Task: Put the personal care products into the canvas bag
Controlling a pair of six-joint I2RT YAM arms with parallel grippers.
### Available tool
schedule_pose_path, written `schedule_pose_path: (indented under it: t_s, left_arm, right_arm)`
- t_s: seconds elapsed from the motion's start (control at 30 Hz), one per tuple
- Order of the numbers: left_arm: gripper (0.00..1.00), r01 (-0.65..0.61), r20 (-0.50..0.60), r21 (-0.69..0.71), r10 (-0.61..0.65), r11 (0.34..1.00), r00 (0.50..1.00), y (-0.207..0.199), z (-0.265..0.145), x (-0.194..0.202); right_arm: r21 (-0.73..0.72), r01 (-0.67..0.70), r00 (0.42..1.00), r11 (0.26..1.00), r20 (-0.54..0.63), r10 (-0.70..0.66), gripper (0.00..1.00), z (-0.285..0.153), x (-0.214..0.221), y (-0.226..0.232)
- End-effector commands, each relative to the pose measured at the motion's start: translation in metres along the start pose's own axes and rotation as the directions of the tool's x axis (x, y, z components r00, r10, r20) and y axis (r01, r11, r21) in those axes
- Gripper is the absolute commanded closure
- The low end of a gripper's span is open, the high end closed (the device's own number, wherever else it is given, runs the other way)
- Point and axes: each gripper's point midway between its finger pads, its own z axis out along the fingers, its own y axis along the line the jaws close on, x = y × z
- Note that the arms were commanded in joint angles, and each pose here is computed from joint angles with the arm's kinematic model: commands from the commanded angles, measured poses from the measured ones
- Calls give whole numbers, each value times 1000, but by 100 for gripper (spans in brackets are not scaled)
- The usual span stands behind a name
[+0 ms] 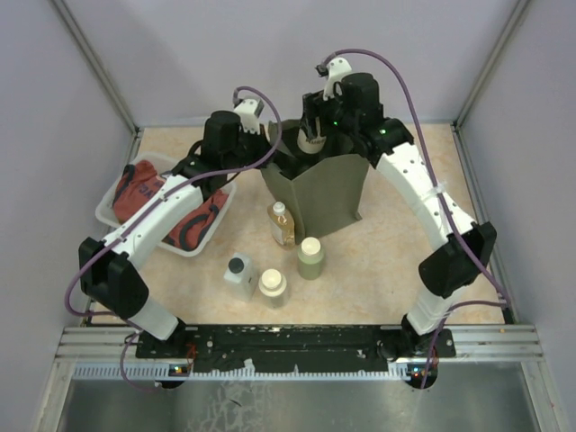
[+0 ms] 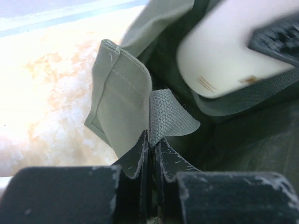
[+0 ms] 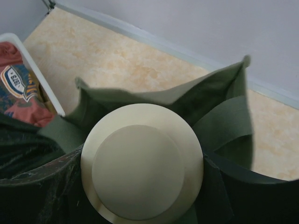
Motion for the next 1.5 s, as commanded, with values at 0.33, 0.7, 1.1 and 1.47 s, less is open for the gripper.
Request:
schedule_pose_path:
  t_s: [0.33,0.7,1.1,1.47]
  left_arm:
    - [93,-7,85,28,4,1000,996,-7,-6,-22]
    - [94,-7,93,45,3,999,996,-12,-14,-26]
    - [93,-12,86,33,9,999,996,-9,-19,-23]
    - [92,-17,86,11,16,1000,996,-5,-21,-22]
  right_arm:
    - [-63,36,992,997,119,-28,100,-29,-25,13]
    - [-3,105,989,994,100,-105,100,47,22,-5]
    - [295,156,988,943,-38,-151,100,65,53,-67]
    - [343,143,989,928,-80,-122,51,71,70,-81]
